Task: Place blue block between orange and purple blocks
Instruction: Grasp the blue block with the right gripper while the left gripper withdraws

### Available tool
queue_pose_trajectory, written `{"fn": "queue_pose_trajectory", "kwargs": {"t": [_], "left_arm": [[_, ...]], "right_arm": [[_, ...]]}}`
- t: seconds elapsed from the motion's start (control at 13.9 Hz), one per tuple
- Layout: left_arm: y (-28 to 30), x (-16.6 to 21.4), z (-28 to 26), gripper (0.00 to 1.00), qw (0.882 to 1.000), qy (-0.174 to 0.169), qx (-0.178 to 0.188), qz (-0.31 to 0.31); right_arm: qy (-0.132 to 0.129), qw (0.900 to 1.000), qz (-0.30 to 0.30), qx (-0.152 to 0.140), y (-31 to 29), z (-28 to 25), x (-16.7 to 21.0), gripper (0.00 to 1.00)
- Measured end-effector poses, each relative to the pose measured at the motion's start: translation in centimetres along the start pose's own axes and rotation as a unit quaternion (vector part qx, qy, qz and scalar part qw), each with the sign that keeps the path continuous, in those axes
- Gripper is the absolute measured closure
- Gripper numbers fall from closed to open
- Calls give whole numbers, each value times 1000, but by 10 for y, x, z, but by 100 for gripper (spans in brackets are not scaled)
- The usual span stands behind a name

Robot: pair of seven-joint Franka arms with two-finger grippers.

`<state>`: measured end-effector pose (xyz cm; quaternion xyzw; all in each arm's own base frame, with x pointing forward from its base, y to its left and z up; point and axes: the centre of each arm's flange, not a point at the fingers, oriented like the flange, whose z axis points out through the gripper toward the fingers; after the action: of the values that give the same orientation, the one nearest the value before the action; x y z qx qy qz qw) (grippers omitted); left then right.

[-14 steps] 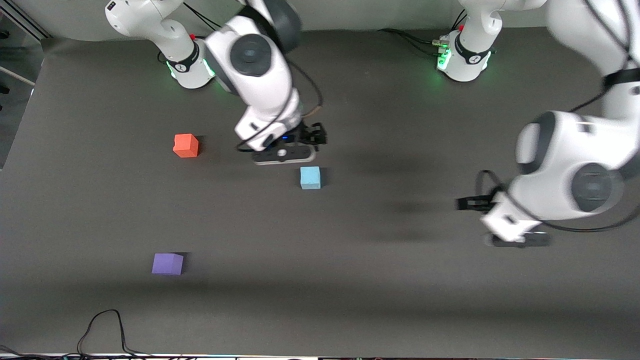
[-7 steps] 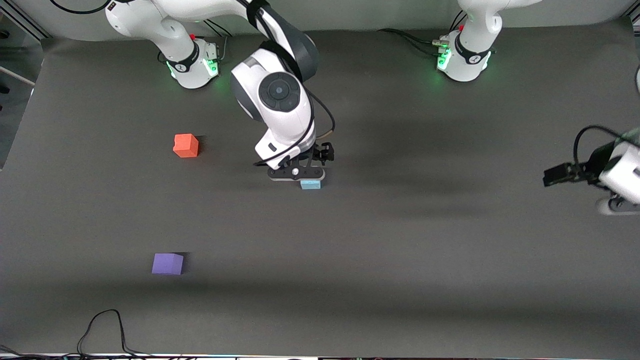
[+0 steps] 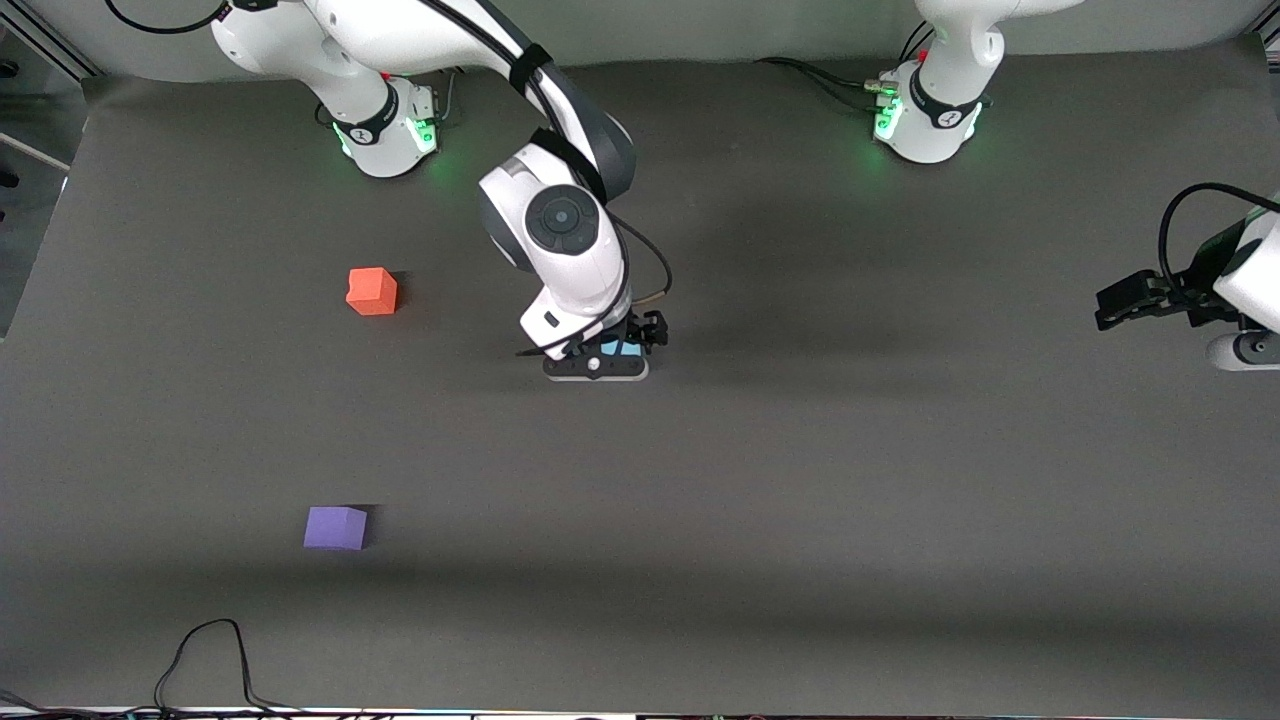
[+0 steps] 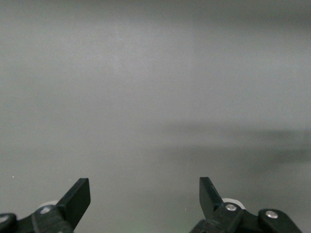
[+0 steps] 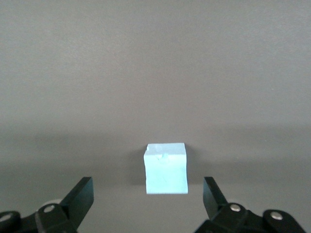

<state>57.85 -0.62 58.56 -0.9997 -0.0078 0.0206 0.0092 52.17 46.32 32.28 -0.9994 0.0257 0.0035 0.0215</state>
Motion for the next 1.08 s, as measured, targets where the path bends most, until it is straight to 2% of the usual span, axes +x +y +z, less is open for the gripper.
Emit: {"fn": "queue_pose_trajectory", "kwargs": {"t": [0.36,0.5,0.72,1.08], "left_arm": [[11,-6,-7,0,1000,-2,2,16],[12,-7,-8,0,1000,-2,4,20],[11,-7,-8,0,1000,-1,5,20],[10,-7,-9,0,1000,-1,5,21]], "right_arm": [[8,1000,-2,-3,7,63,-5,0],[8,1000,-7,-10,12,75,-8,0],[20,1000,-9,-5,18,90,-13,0],[19,1000,-12,-8,19,115,-23,0]]}}
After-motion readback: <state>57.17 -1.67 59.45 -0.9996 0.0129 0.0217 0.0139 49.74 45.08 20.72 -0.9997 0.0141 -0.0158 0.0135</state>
